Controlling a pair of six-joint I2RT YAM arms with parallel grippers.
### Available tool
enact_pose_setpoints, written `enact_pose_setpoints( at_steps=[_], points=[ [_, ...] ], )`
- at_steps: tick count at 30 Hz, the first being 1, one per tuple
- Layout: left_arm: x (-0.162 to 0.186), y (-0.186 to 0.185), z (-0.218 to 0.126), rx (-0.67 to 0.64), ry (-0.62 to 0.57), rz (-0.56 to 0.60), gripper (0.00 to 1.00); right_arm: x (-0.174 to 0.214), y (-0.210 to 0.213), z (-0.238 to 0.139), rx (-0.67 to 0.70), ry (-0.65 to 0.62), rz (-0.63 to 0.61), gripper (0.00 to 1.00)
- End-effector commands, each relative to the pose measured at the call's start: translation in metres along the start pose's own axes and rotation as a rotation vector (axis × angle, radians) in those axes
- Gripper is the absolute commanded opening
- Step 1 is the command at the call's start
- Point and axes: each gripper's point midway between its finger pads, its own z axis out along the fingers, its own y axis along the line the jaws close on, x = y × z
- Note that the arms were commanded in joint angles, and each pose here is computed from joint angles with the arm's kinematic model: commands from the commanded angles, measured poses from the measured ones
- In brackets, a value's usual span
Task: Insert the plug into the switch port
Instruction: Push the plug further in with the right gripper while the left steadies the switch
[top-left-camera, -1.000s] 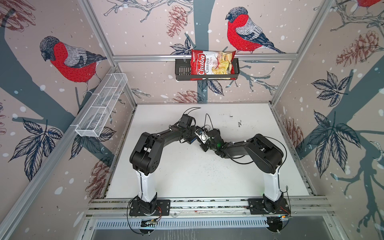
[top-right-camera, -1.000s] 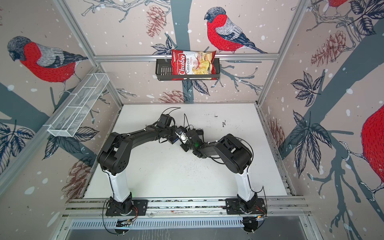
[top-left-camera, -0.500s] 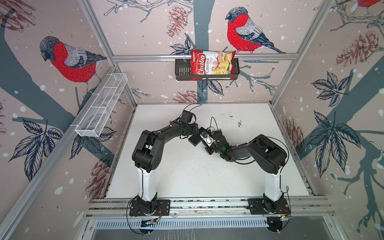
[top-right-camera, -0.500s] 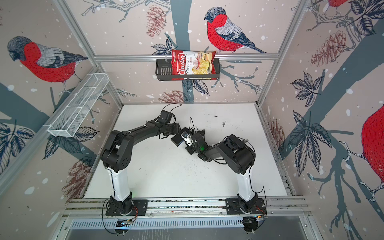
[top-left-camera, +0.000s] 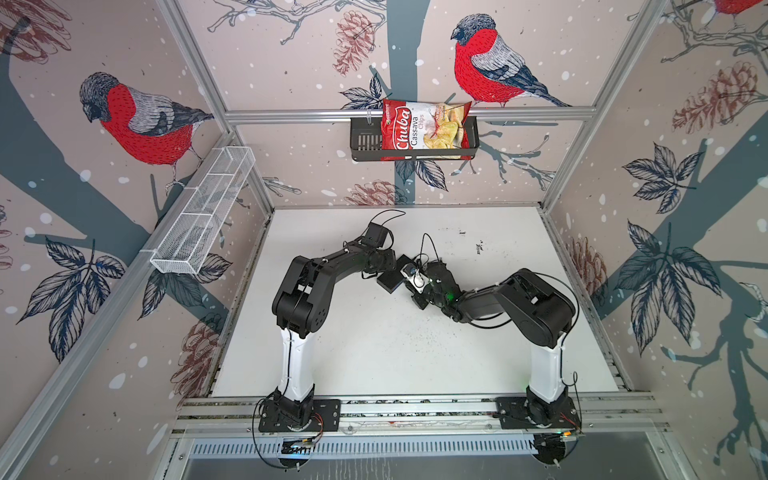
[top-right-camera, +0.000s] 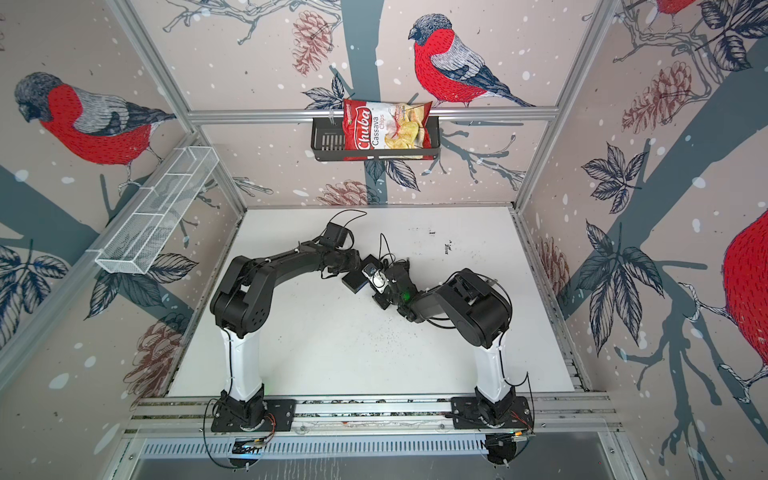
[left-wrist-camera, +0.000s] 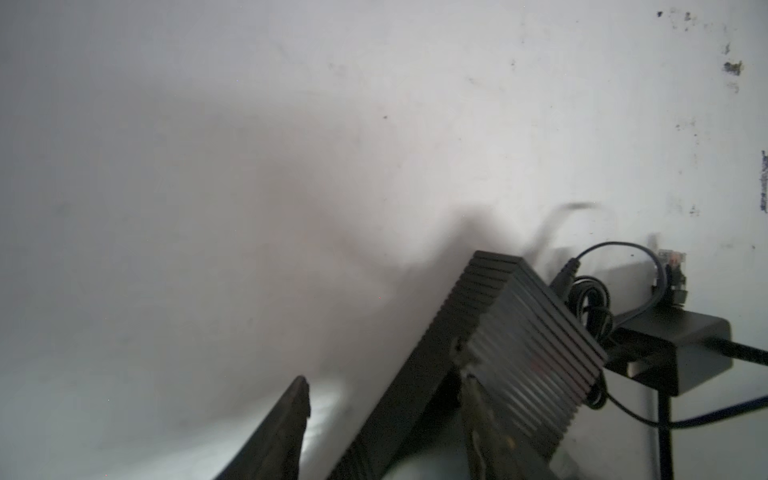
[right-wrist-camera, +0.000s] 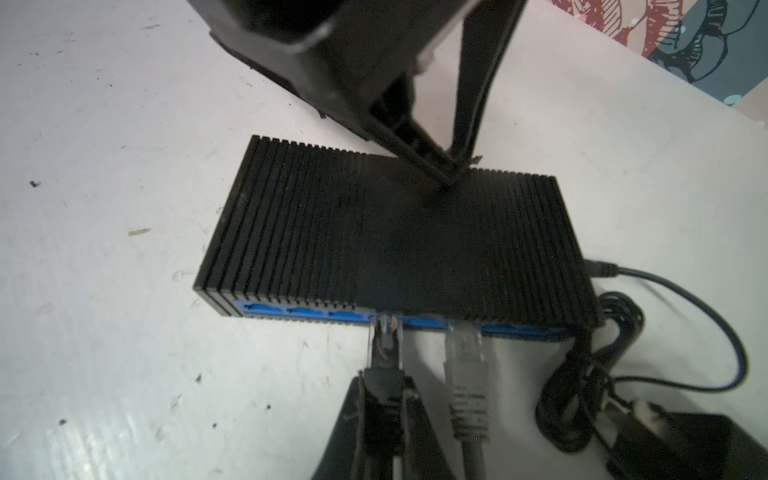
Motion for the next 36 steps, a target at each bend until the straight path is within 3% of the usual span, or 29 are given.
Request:
enact_pose_setpoints(
  at_steps=[1,7,14,28,36],
  points=[
    [-0.018,0.005,-0.011,-0.024,-0.067,-0.012,0.58,0.038,0.012,-0.003,-0.047,0.142,-0.006,0.00],
    [-0.036,0.006,-0.010,-0.045,-0.076,0.012,0.58,0.039,0.015,-0.005,-0.063,0.138,-0.007,0.00],
    [-0.026,0.004,0.017,-0.026,-0.024,0.028,0.56,0.034,0.021,-0.008,-0.095,0.115,-0.044,0.00],
    [0.034,-0.013,0.037,-0.068,0.091,0.114,0.56,0.028,0.017,-0.002,-0.085,0.117,-0.079,0.00],
    [0.065,-0.014,0.035,-0.060,0.128,0.045,0.52,0.022,0.005,0.005,-0.019,0.142,-0.003,0.00]
  ],
)
